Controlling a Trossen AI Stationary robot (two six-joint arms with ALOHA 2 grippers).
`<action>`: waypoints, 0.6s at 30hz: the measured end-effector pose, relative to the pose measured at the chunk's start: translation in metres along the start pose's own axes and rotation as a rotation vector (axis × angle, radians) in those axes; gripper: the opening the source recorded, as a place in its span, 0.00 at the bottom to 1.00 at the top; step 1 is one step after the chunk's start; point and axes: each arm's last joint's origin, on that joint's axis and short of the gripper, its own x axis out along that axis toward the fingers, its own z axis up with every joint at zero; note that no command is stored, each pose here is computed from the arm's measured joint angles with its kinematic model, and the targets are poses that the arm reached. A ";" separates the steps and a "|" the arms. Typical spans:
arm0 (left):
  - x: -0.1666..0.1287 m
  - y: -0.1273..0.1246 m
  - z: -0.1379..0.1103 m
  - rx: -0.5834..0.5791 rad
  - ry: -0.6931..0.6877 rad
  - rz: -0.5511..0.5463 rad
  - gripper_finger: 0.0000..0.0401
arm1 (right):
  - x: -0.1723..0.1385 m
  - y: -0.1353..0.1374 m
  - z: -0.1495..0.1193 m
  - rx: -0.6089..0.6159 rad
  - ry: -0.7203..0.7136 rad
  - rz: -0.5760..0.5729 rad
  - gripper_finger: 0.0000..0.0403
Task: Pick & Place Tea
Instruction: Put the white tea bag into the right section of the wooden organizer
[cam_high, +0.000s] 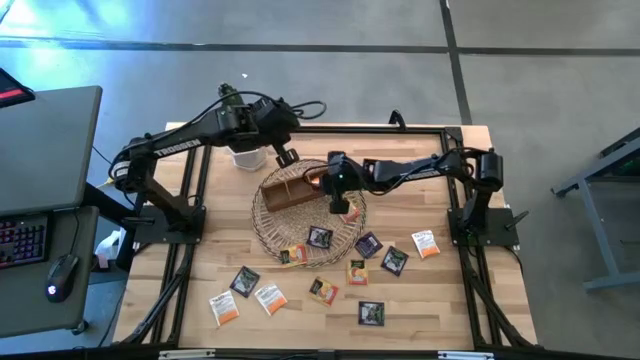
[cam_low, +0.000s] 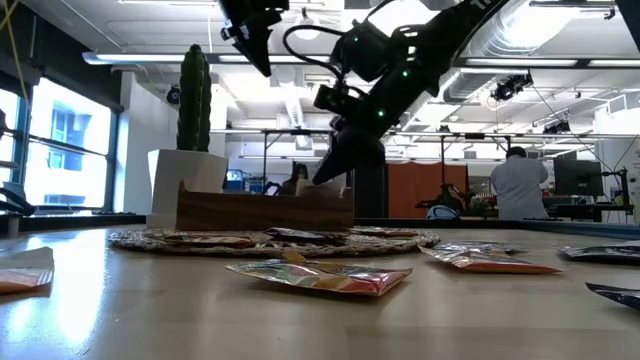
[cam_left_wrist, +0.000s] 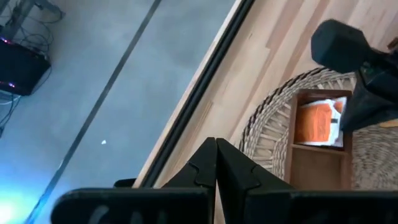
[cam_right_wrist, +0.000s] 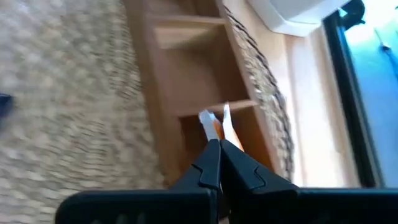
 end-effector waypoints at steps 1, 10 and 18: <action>0.000 0.000 0.000 0.000 -0.001 0.001 0.00 | 0.000 -0.004 -0.002 -0.001 0.004 -0.005 0.00; 0.000 0.002 0.000 -0.001 0.000 0.090 0.00 | 0.002 -0.040 -0.010 0.006 -0.072 -0.055 0.00; 0.000 0.003 0.000 0.022 0.009 0.113 0.00 | 0.000 -0.068 -0.010 -0.057 -0.188 -0.150 0.00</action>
